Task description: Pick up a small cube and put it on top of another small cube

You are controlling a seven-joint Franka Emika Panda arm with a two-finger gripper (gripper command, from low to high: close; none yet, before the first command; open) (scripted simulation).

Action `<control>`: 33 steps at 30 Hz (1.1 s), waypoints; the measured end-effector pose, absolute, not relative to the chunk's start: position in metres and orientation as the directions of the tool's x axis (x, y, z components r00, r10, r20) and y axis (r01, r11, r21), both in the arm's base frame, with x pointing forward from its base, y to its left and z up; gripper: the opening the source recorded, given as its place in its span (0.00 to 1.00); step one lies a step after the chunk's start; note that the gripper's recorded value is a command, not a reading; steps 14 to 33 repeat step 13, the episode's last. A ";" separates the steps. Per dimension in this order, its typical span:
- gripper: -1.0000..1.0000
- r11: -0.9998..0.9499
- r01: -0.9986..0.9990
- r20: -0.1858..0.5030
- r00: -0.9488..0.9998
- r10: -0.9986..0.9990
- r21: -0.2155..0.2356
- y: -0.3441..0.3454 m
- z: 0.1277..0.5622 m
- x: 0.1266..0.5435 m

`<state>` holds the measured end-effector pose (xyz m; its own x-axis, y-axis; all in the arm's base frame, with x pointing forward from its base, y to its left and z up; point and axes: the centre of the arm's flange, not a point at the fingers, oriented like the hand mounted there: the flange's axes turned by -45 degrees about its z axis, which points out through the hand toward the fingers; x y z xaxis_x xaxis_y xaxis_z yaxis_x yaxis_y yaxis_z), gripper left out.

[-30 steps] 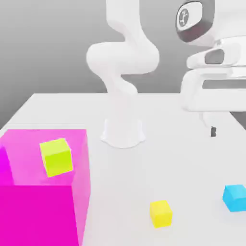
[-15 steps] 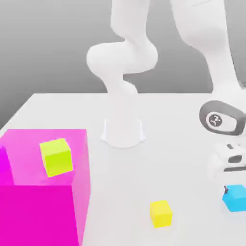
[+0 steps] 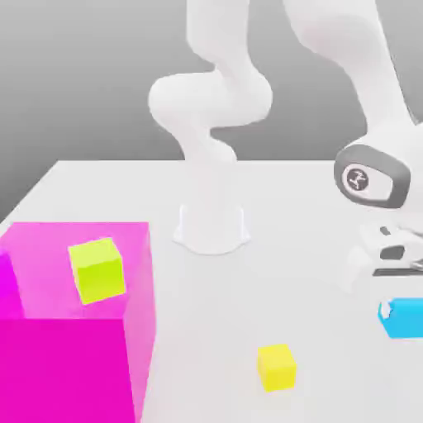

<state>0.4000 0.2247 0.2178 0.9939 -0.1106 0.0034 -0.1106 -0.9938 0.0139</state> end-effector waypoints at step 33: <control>1.00 -0.927 -0.375 0.002 0.927 -0.375 0.000 0.100 0.183 0.415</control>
